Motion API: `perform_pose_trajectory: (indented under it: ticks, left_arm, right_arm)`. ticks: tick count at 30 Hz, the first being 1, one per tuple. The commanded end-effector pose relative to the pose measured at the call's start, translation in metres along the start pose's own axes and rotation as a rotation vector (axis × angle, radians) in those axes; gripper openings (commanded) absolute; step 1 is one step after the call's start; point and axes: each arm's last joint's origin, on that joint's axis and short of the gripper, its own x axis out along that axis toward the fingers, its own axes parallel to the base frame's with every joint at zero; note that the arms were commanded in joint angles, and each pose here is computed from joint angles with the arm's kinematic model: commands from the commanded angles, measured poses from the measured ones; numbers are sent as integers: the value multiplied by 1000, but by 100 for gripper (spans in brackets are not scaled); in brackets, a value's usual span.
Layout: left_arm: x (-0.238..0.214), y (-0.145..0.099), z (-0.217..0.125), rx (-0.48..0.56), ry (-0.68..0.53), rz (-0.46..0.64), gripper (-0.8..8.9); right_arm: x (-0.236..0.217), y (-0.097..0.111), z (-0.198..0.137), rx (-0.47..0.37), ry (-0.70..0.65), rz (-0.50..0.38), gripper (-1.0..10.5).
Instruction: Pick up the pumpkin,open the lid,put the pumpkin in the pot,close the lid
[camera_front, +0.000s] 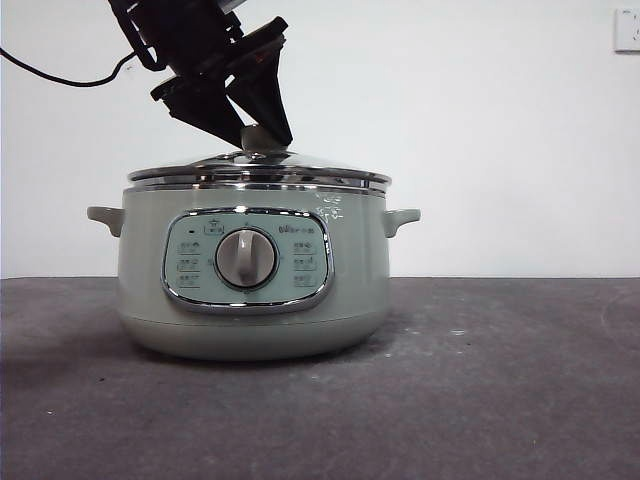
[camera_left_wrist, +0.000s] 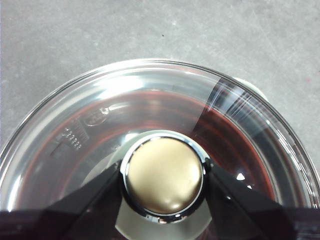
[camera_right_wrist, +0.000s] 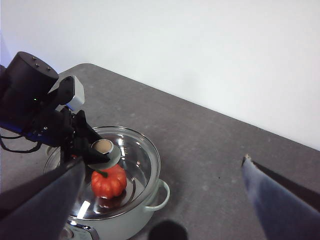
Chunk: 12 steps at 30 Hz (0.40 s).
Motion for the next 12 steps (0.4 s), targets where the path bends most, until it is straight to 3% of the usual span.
perform_pose_trajectory:
  ticks: [1,12]
  left_arm:
    - [-6,0,8,16,-35,32,-9]
    - [-5,0,4,25,-3,34,-9]
  right_arm:
    - [1,0,0,9,3,-1,536]
    - [1,0,-2,6,22,5,536]
